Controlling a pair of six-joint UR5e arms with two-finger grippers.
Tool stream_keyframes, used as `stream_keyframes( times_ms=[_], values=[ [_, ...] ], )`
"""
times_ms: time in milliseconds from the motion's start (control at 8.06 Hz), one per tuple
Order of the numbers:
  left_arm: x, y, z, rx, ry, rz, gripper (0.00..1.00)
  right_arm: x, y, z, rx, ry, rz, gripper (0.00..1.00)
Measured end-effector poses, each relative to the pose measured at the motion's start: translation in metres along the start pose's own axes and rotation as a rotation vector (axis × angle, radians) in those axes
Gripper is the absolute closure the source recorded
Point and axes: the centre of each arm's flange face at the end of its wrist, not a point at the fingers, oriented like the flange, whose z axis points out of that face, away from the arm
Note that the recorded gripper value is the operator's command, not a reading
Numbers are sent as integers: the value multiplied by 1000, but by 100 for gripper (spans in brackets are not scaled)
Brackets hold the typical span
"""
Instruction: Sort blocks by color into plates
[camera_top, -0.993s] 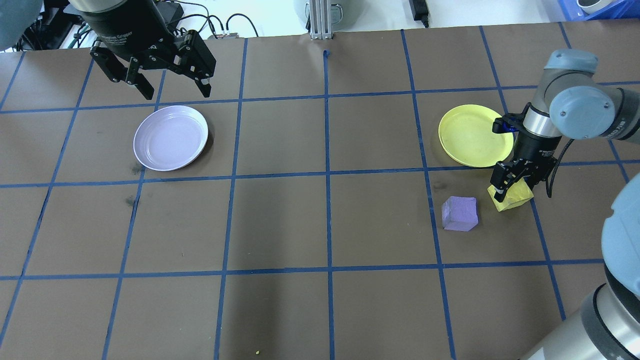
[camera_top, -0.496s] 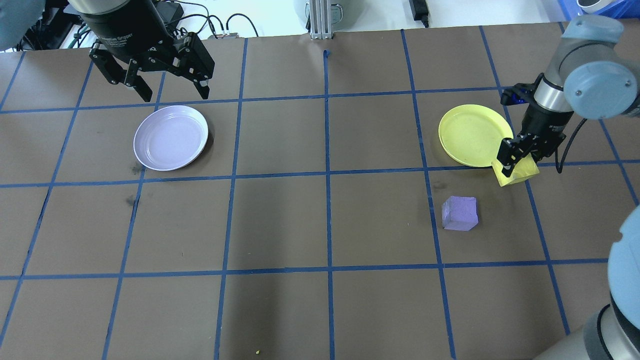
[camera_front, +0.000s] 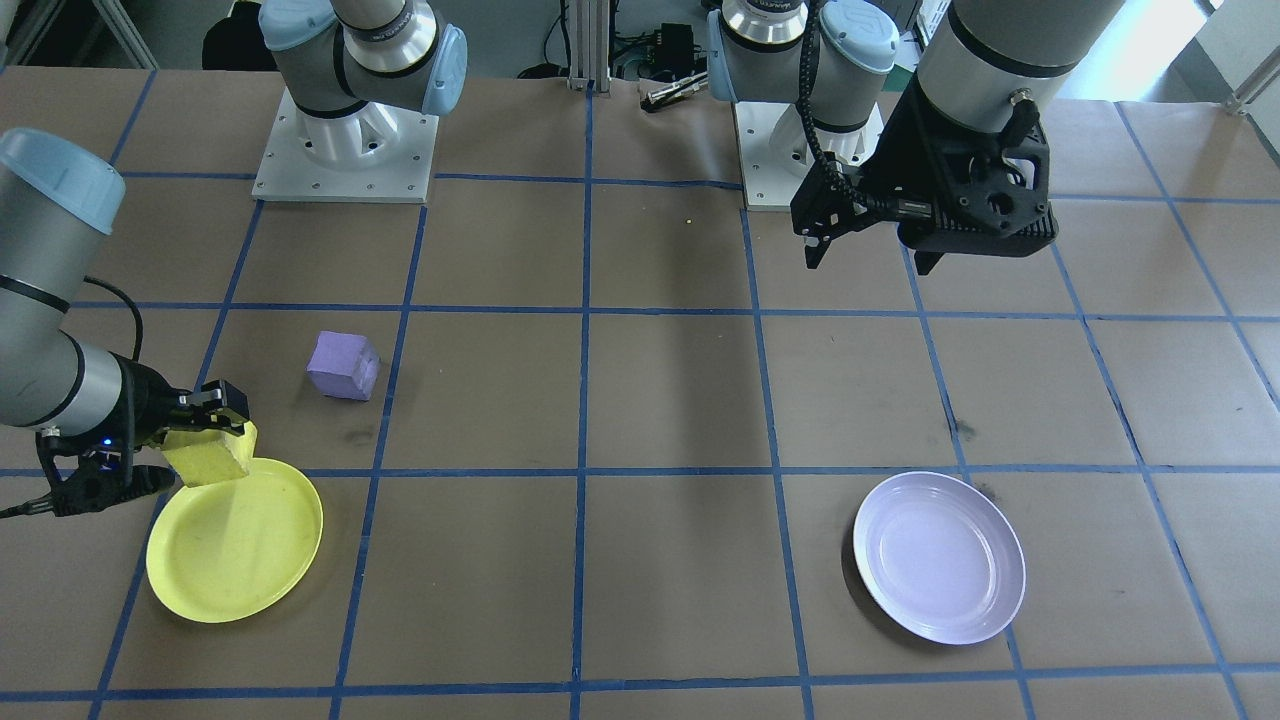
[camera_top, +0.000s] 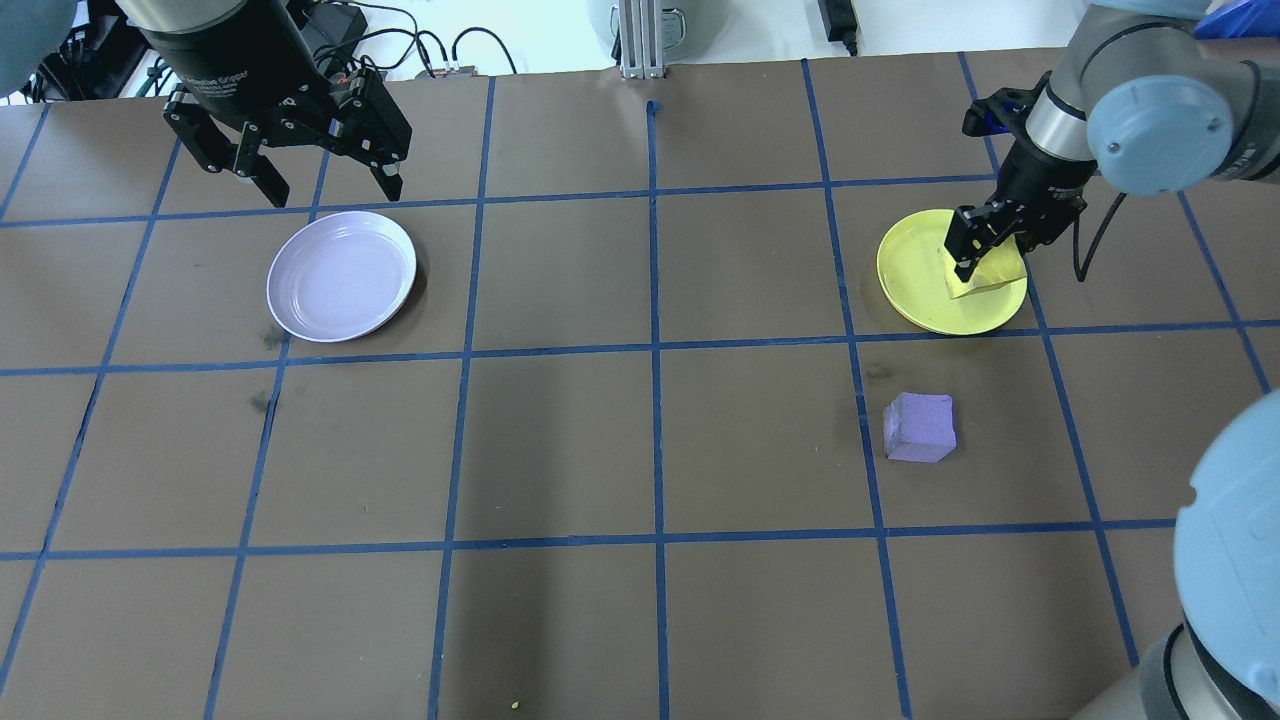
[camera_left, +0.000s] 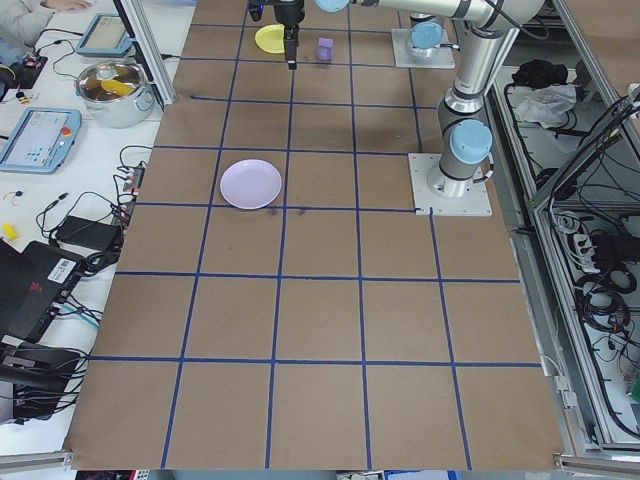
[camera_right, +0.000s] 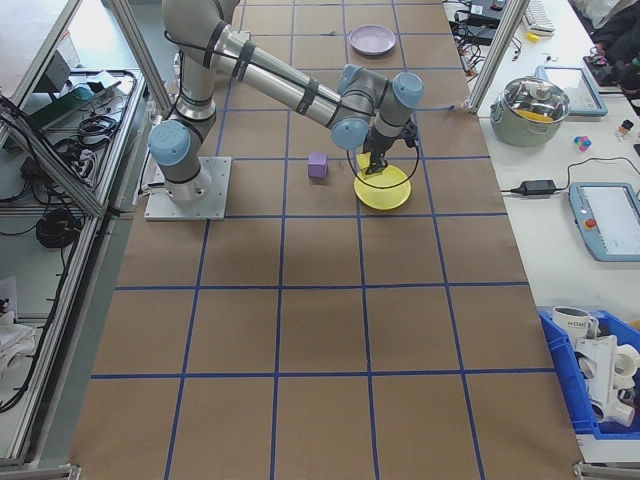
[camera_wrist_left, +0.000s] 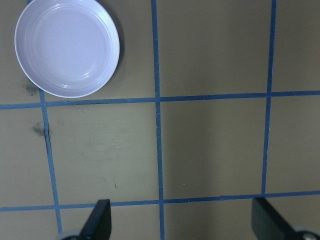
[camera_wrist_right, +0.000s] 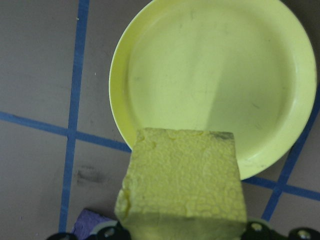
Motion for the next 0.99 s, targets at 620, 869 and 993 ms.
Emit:
stream_keyframes(
  times_ms=[620, 869, 993],
  values=[
    [-2, -5, -4, 45, -4, 21, 0, 12, -42, 40, 91, 44, -2, 0],
    [-2, -6, -6, 63, -4, 22, 0, 5, -26, 19, 60, 40, 4, 0],
    [-2, -8, -7, 76, -5, 24, 0, -4, -11, 2, 26, 25, 17, 0]
  ],
)
